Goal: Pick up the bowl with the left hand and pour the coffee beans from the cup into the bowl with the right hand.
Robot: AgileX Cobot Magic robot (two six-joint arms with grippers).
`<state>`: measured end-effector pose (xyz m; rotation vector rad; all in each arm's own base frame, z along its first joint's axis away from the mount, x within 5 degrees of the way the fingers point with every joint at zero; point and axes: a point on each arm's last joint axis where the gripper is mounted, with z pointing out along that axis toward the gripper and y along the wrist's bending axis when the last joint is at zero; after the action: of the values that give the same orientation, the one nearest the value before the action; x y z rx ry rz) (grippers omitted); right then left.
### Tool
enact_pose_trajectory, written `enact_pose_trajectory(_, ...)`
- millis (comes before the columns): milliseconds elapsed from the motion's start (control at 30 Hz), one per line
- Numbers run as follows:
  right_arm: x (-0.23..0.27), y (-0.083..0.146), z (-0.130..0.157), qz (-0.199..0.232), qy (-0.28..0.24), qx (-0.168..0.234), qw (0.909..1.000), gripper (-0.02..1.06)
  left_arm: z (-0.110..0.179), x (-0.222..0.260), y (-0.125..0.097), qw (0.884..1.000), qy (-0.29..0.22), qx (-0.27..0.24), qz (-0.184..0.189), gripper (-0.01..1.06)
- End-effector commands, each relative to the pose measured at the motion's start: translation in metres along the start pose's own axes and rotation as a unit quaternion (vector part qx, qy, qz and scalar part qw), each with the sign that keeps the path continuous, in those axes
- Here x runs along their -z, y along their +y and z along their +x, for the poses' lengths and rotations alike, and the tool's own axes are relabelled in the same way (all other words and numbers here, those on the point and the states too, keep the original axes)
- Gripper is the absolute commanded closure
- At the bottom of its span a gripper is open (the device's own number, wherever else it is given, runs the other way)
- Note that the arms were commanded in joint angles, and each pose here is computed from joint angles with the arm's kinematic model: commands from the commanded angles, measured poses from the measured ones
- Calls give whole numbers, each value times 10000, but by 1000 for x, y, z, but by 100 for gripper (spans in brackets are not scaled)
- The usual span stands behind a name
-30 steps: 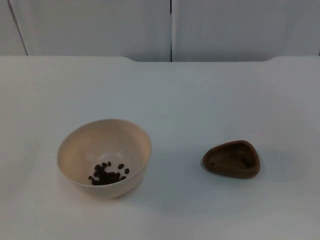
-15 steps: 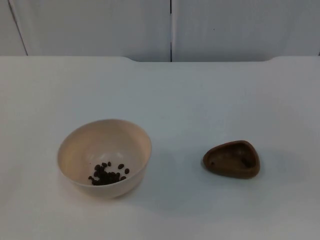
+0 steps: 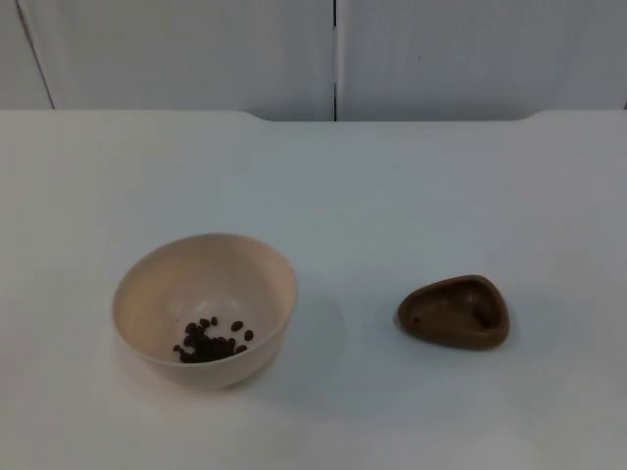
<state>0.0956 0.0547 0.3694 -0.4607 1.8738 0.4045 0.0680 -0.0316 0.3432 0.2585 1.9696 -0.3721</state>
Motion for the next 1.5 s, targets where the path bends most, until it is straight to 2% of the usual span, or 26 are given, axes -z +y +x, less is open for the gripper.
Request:
enact_pose_trajectory(0,5,0,8,17,-1,91,10000,38,6,8,-1,10000,-68,-57,-4,10)
enact_pose_trajectory(267,22,1,38,7,-153,98,9998,38,25,31,-1,9989,224,-401,-68,10)
enact_pose_trajectory(367,29,2,42,2,-264,111,9996,38,29,34,-1,9985,305,-445,-66,10)
enact_pose_trajectory(433,38,2,45,-4,-365,180,9992,38,32,38,-1,9969,329,-712,-74,10)
enact_pose_trajectory(567,49,4,52,-33,-374,312,9988,38,38,43,-2,9959,296,-850,-61,10)
enact_pose_trajectory(800,72,7,65,-81,-466,490,9977,38,74,38,1,9956,469,-817,-14,10)
enact_pose_trajectory(1000,91,9,76,-103,-626,551,9965,38,84,50,2,9954,210,-925,-98,10)
enact_pose_trajectory(1133,99,10,85,-130,-583,597,9964,38,90,49,4,9946,346,-957,-183,10)
enact_pose_trajectory(1200,103,10,89,-126,-564,623,9964,38,91,48,5,9959,371,-801,-210,10)
enact_pose_trajectory(1467,98,8,104,-100,118,680,9976,38,93,47,6,9957,431,-788,-228,10)
